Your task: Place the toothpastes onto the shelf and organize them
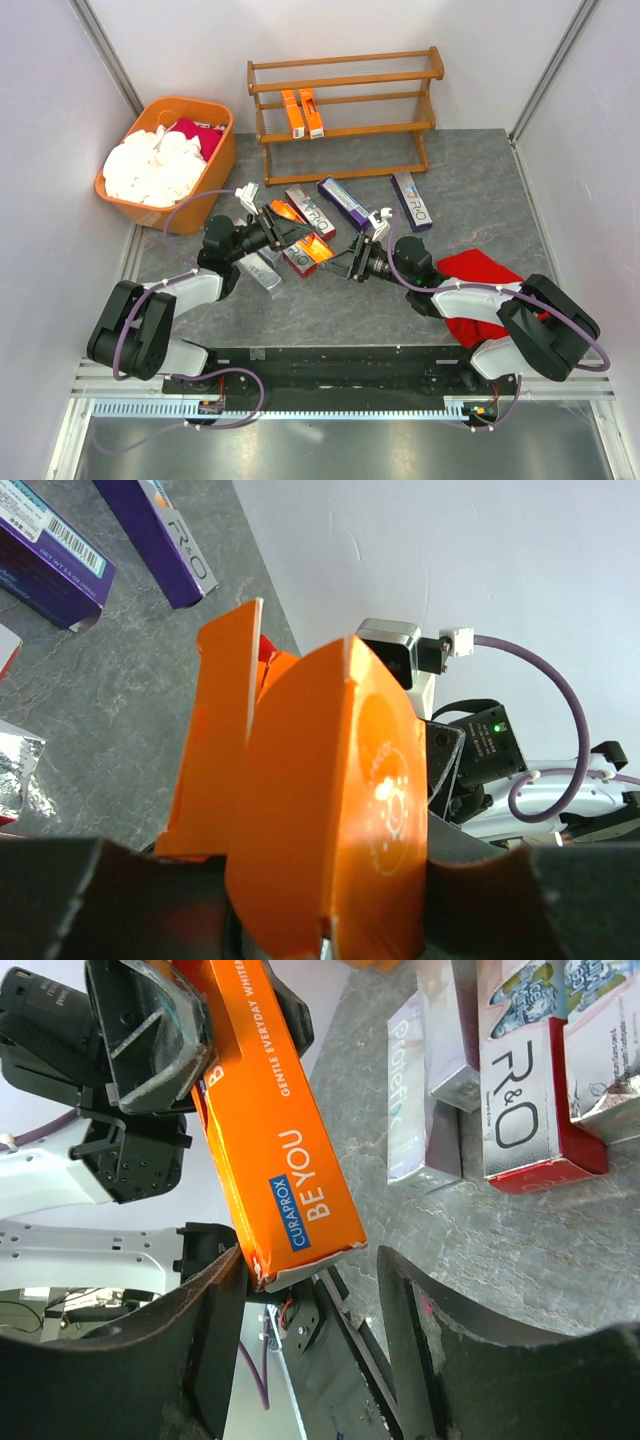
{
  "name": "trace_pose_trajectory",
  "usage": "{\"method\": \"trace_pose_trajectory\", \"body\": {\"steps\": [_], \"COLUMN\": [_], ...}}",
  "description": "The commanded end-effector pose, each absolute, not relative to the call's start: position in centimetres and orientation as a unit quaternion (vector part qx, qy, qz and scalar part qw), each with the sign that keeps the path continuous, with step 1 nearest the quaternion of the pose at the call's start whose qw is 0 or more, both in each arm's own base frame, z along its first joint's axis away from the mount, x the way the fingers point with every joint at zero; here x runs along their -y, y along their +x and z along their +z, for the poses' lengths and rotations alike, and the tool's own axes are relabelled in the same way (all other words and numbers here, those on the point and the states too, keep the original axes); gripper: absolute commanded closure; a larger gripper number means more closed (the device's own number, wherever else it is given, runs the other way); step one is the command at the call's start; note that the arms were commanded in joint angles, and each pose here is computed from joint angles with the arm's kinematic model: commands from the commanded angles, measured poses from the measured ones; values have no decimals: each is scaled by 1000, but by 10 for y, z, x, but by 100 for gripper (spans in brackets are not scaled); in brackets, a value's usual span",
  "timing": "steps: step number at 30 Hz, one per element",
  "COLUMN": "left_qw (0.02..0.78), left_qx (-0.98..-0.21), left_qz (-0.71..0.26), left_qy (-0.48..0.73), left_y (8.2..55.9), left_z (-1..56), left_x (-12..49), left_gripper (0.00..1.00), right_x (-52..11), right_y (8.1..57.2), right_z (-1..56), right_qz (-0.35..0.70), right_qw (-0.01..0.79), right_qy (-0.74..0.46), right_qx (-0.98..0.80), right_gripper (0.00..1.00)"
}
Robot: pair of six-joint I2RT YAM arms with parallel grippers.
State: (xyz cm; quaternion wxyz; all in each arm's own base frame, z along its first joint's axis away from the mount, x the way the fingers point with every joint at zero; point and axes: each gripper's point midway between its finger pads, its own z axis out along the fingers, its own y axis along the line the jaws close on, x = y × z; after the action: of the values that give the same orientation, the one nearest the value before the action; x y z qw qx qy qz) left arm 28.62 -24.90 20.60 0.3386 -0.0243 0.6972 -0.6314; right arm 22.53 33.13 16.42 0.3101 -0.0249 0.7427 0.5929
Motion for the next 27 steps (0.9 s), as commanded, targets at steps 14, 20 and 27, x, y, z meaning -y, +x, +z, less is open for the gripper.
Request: {"method": "trace_pose_trajectory", "body": {"steps": [14, 20, 27], "left_qw": [321, 326, 352], "left_qx": [-670, -672, -743], "left_qz": [-670, -665, -569], "left_qy": [-9, 15, 6], "left_y": [274, 270, 279], "left_z": [218, 219, 196], "left_x": [255, 256, 242], "left_gripper": [57, 27, 0], "right_x": [-327, -325, -319], "right_y": [224, 225, 250], "right_z": [210, 210, 201], "right_qz": [643, 632, 578], "right_qw": [359, 363, 385], "right_qy": [-26, -28, 1], "right_qx": [-676, -684, -719], "right_gripper": [54, 69, 72]}}
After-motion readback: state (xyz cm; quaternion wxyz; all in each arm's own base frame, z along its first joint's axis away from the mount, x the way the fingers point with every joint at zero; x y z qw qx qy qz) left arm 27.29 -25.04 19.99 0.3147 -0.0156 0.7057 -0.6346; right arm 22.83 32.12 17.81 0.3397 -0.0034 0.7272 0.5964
